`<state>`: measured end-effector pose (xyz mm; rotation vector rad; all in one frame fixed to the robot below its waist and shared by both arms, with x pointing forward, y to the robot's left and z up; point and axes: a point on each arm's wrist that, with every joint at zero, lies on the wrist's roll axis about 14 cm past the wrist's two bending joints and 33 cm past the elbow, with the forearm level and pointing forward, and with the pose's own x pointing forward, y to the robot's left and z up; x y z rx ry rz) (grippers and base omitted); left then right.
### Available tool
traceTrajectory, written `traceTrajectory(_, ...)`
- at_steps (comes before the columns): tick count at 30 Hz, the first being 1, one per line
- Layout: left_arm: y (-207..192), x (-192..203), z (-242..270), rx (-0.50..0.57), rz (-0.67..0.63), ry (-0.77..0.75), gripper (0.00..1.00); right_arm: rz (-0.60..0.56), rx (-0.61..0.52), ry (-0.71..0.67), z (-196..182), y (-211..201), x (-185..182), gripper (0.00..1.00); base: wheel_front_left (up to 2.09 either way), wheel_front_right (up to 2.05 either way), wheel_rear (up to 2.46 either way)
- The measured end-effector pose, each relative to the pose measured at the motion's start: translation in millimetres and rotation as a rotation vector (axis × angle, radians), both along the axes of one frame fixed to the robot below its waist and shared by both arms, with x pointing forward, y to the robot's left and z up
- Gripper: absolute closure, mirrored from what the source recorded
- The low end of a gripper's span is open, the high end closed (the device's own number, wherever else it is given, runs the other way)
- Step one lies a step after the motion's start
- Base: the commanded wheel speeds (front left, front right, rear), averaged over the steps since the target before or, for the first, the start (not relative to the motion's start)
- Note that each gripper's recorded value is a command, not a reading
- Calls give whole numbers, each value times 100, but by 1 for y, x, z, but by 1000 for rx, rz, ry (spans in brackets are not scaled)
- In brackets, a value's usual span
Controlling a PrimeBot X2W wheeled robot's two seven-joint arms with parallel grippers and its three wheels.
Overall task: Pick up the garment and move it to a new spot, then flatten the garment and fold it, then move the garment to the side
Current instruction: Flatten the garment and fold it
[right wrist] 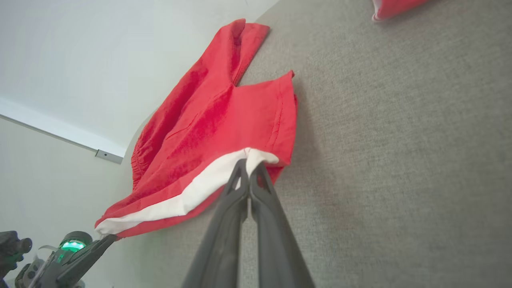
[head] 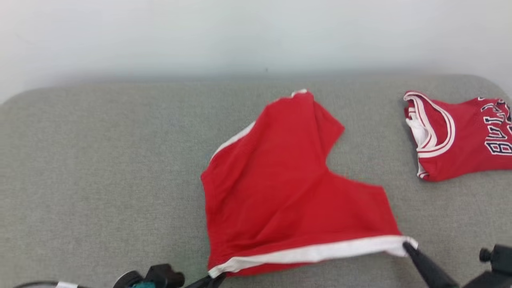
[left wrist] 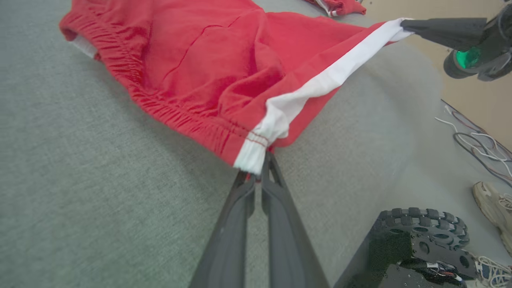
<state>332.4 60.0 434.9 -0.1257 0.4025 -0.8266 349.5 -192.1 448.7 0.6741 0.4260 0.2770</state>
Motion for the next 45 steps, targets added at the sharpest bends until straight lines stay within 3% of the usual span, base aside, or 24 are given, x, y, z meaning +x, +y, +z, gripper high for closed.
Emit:
traceTrajectory(9,53,-4,-2,139,84,-93,100,75,67,72,0,20,-51,100,0,0,0)
traceTrajectory(12,55,-9,-5,134,105,-87,100,87,131,121,-3,32,-67,100,0,0,0)
traceTrajectory(16,57,-13,-6,112,149,-79,100,74,125,137,-9,30,-72,100,0,0,0)
traceTrajectory(28,52,0,29,22,175,-174,100,48,11,-150,44,12,-9,100,0,0,0)
traceTrajectory(39,53,16,45,-63,246,-193,100,75,13,-170,46,25,15,100,0,0,0)
traceTrajectory(45,49,68,98,-61,197,-328,100,69,-52,-329,94,17,70,100,0,0,0)
